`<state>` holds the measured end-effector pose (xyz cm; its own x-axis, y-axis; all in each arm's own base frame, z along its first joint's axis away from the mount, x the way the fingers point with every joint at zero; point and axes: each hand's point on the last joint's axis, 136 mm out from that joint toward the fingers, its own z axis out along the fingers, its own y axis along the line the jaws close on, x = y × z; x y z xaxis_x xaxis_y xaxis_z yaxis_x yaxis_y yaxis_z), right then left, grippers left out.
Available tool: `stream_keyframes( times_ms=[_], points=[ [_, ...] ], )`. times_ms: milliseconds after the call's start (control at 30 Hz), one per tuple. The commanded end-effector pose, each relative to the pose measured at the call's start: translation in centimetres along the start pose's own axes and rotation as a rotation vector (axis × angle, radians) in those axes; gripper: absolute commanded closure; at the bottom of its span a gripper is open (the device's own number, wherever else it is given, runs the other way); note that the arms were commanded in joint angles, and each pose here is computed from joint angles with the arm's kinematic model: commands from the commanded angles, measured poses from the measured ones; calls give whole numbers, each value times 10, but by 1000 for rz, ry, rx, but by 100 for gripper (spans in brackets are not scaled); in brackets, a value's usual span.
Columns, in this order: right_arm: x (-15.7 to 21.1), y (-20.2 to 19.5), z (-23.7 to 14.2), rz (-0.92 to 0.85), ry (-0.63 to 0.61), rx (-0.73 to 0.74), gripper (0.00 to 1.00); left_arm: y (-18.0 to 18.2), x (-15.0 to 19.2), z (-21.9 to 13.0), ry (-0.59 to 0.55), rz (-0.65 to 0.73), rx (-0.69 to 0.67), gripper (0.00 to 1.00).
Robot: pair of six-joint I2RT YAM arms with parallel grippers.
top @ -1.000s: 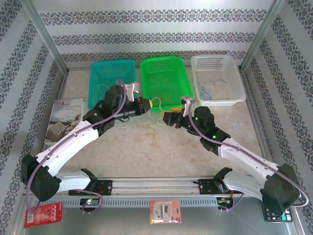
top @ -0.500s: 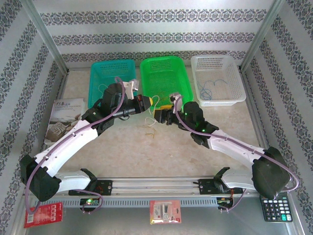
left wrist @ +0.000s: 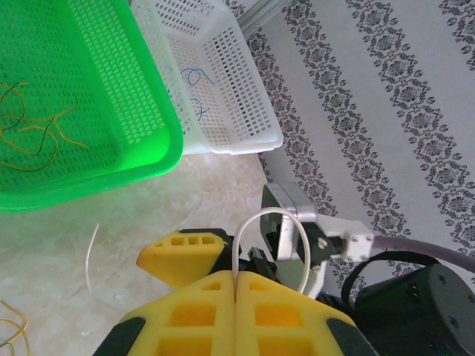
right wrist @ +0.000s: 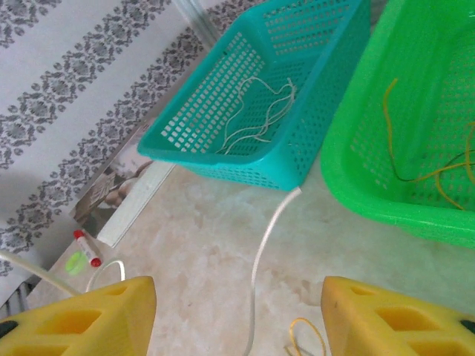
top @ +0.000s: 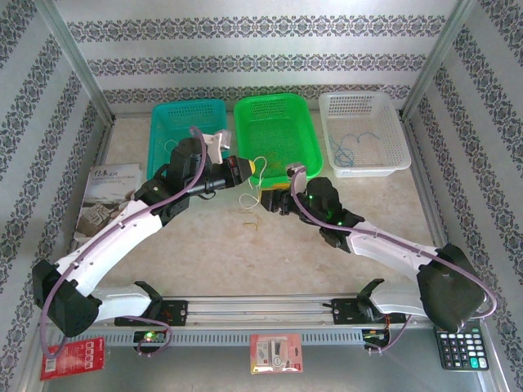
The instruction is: Untangle the cables
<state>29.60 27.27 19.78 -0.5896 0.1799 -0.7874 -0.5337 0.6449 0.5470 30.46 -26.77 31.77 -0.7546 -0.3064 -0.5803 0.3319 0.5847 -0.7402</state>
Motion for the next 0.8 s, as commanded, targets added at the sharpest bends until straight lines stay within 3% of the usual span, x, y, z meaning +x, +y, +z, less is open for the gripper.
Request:
stream_keyframes(
  times_ms=[0, 267, 767],
  points=[
    [-1, -17, 2, 63, -22, 28, 38, -25, -13, -13, -45, 20, 67, 100],
    [8, -27, 4, 131, 4, 23, 39, -25, -14, -13, -54, 22, 71, 100],
    [4, -1, 28, 296, 73, -182, 43, -25, -13, -10, -61, 18, 90, 100]
  ],
)
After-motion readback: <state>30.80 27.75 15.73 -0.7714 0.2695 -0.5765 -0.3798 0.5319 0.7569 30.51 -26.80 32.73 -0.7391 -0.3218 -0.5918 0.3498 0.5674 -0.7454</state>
